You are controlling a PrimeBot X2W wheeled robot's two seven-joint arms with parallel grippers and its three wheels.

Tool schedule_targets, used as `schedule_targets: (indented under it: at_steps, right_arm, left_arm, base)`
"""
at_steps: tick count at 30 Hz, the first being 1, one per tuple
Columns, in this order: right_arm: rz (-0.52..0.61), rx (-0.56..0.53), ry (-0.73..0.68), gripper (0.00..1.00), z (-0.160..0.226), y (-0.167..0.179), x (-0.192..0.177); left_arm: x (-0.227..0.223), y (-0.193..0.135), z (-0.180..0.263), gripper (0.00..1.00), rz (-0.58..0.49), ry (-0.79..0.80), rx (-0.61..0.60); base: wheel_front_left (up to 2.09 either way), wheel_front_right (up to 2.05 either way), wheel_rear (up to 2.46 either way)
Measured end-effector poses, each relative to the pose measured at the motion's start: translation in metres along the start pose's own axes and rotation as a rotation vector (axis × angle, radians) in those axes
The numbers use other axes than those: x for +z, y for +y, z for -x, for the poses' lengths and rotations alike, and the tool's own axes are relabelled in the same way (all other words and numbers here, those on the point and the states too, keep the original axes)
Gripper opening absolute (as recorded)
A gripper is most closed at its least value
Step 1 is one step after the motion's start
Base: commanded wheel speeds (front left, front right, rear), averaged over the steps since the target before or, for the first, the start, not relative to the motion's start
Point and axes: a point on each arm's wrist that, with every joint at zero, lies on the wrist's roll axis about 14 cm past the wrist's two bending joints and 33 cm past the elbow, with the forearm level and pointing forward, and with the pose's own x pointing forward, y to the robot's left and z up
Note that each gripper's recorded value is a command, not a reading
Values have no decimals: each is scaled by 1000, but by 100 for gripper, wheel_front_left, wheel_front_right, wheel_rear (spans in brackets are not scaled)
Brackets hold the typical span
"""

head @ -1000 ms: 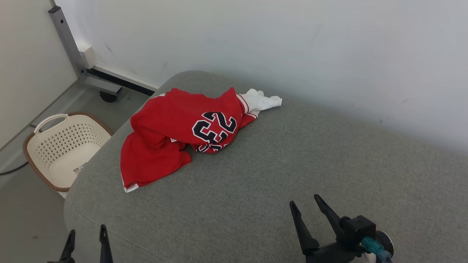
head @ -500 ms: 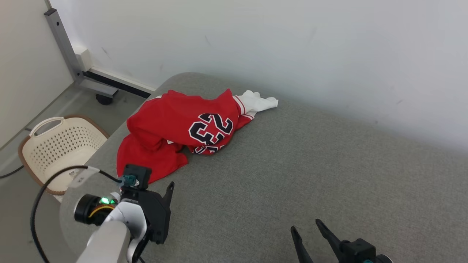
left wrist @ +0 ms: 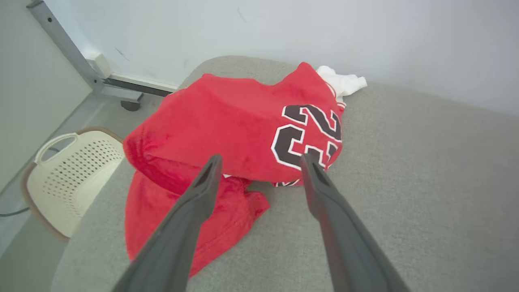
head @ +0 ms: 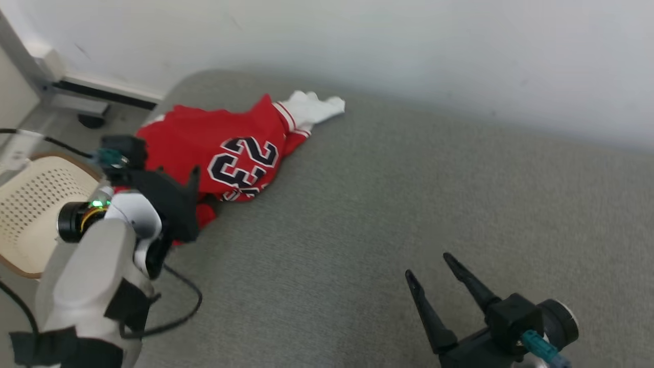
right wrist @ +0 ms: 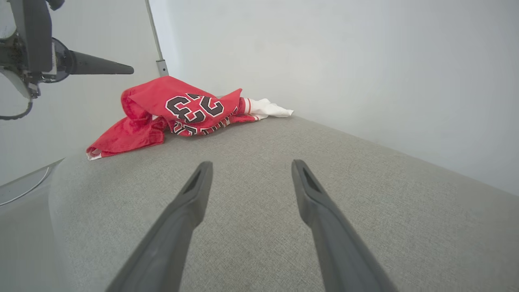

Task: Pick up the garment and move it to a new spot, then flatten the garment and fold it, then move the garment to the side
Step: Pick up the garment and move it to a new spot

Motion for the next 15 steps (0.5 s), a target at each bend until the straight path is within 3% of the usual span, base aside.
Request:
schedule_targets:
  at_steps: [3, 9, 15]
  right_arm:
    - [-11, -28, 19, 100, 1, -17, -6]
    - [-68, -123, 61, 100, 6, -55, -31]
    - [-131, -177, 143, 100, 13, -73, -68]
  left_arm:
    - [8, -11, -26, 100, 133, -3, -24]
    - [-34, -31, -82, 100, 87, 251, -29]
    - [-75, -44, -119, 100, 3, 408, -4]
  base:
    - [0, 0, 0]
    - [0, 0, 0]
    - [0, 0, 0]
